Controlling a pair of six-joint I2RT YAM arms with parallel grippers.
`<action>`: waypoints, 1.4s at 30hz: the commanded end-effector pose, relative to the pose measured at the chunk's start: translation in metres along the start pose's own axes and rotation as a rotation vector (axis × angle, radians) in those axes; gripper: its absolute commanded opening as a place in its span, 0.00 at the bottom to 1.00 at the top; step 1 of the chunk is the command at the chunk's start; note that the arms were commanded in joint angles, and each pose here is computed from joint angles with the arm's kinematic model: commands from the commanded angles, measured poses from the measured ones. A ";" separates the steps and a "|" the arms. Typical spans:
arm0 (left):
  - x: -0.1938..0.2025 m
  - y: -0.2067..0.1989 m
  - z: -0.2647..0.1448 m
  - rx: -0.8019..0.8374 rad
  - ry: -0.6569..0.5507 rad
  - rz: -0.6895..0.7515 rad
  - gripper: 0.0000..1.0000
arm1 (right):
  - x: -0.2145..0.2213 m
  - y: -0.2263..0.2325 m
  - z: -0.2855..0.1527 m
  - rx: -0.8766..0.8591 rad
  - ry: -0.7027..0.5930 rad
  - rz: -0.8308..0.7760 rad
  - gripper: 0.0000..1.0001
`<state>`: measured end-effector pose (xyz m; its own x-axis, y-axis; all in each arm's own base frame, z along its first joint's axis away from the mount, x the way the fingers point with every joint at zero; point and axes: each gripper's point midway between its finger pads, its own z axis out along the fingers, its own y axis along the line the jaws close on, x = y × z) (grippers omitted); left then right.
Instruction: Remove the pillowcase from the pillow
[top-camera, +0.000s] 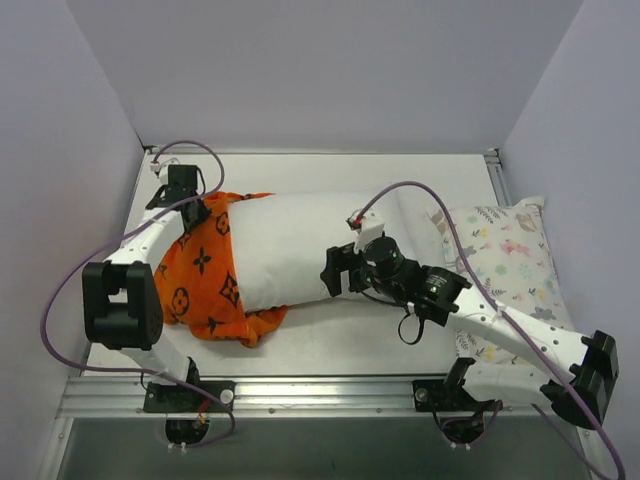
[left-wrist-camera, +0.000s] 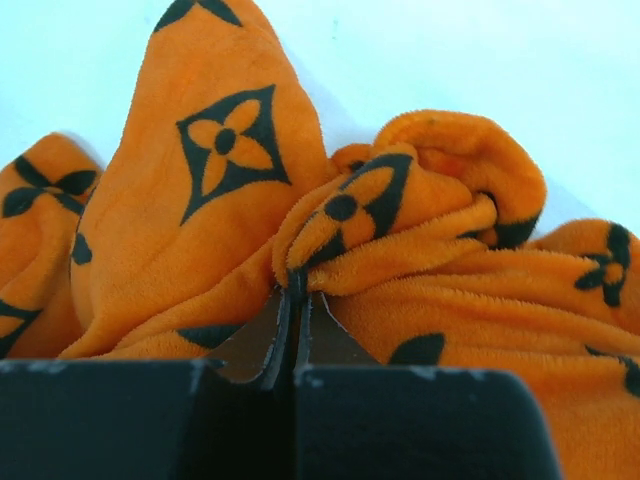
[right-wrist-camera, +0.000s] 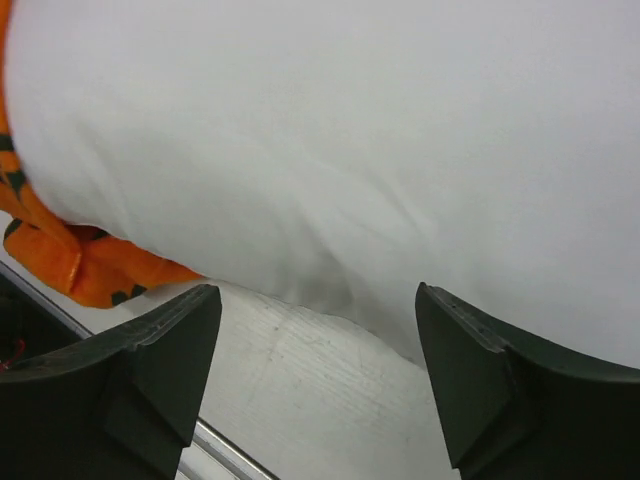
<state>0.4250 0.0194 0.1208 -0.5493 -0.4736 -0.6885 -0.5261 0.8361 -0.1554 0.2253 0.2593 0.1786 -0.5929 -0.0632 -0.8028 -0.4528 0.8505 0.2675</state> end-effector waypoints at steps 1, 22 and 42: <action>0.023 -0.024 -0.001 0.060 0.042 0.060 0.00 | -0.021 0.017 -0.017 0.009 -0.024 -0.229 0.82; 0.003 -0.044 -0.019 0.139 0.012 0.077 0.00 | -0.005 -0.044 0.086 0.445 0.276 -0.363 0.00; -0.082 -0.018 -0.057 0.257 -0.069 -0.001 0.30 | -0.112 -0.079 0.024 0.251 0.054 0.128 0.00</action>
<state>0.4282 0.0534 0.1511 -0.5317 -0.5499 -0.6441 -0.5254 0.8107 -0.2583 0.3400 0.1968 0.1977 -0.7133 0.0072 -0.7008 -0.1694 0.9685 0.1825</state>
